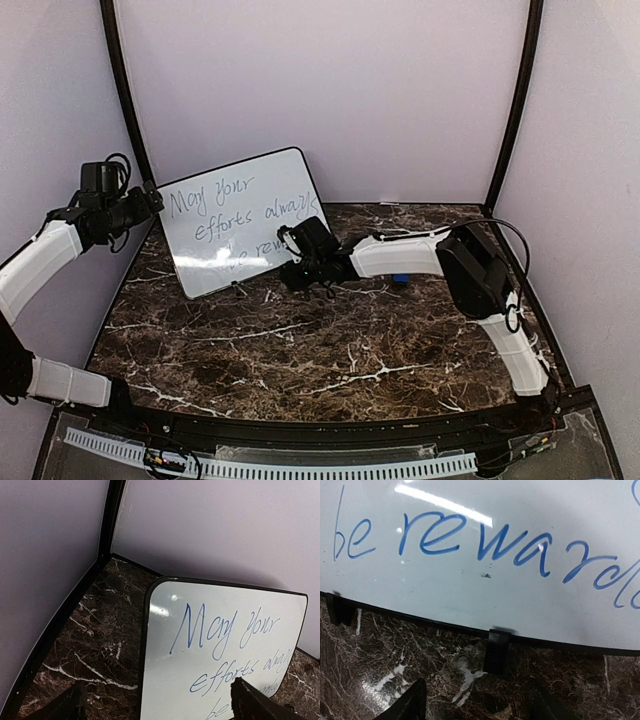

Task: Erase the whiteboard
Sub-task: Move the whiteboard to the center of the board.

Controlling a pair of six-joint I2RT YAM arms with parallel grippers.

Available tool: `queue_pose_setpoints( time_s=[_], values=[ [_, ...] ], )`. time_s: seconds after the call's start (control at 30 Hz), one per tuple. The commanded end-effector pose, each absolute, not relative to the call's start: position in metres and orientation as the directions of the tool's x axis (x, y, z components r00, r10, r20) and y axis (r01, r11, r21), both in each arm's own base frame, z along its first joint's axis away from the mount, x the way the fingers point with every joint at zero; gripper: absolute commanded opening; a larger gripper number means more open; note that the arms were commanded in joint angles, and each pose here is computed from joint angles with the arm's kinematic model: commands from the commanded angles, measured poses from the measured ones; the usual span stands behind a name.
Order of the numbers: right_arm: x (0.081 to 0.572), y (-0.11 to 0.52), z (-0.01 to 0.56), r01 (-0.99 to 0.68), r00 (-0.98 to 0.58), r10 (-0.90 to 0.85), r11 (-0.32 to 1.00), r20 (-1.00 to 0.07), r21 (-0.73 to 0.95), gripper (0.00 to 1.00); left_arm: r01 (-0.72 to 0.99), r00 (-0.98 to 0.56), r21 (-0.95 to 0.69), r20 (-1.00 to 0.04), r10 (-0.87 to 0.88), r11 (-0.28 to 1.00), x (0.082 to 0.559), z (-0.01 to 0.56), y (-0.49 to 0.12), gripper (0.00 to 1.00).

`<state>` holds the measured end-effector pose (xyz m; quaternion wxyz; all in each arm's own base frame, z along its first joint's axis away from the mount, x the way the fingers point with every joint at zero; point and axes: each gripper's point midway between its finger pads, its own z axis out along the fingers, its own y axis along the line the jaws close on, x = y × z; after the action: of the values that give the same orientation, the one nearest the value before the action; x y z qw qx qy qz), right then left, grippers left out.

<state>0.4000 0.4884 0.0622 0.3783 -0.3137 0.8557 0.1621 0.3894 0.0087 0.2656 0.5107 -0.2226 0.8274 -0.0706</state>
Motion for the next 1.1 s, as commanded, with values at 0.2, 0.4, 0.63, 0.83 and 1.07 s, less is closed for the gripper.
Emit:
queue_pose_setpoints(
  time_s=[0.2,0.4,0.63,0.83,1.07],
  values=[
    [0.417,0.497,0.048,-0.616,-0.505,-0.383,0.787,-0.774,0.013,0.54,-0.302,-0.314,-0.373,-0.830,-0.462,0.877,0.383,0.278,0.018,0.99],
    [0.424,0.503,0.041,-0.610,-0.499,-0.381,0.792,-0.778,0.004,0.44,-0.316,-0.304,-0.375,-0.830,-0.468,0.871,0.381,0.278,0.022,0.99],
    [0.429,0.508,0.037,-0.610,-0.489,-0.373,0.793,-0.789,0.003,0.33,-0.320,-0.297,-0.382,-0.828,-0.475,0.867,0.380,0.277,0.025,0.99],
    [0.427,0.507,0.037,-0.617,-0.484,-0.379,0.787,-0.789,0.000,0.08,-0.316,-0.299,-0.390,-0.824,-0.481,0.865,0.381,0.276,0.024,0.99],
    [0.414,0.497,0.038,-0.631,-0.495,-0.391,0.775,-0.776,0.011,0.00,-0.304,-0.306,-0.394,-0.822,-0.480,0.867,0.382,0.275,0.021,0.99]
  ],
)
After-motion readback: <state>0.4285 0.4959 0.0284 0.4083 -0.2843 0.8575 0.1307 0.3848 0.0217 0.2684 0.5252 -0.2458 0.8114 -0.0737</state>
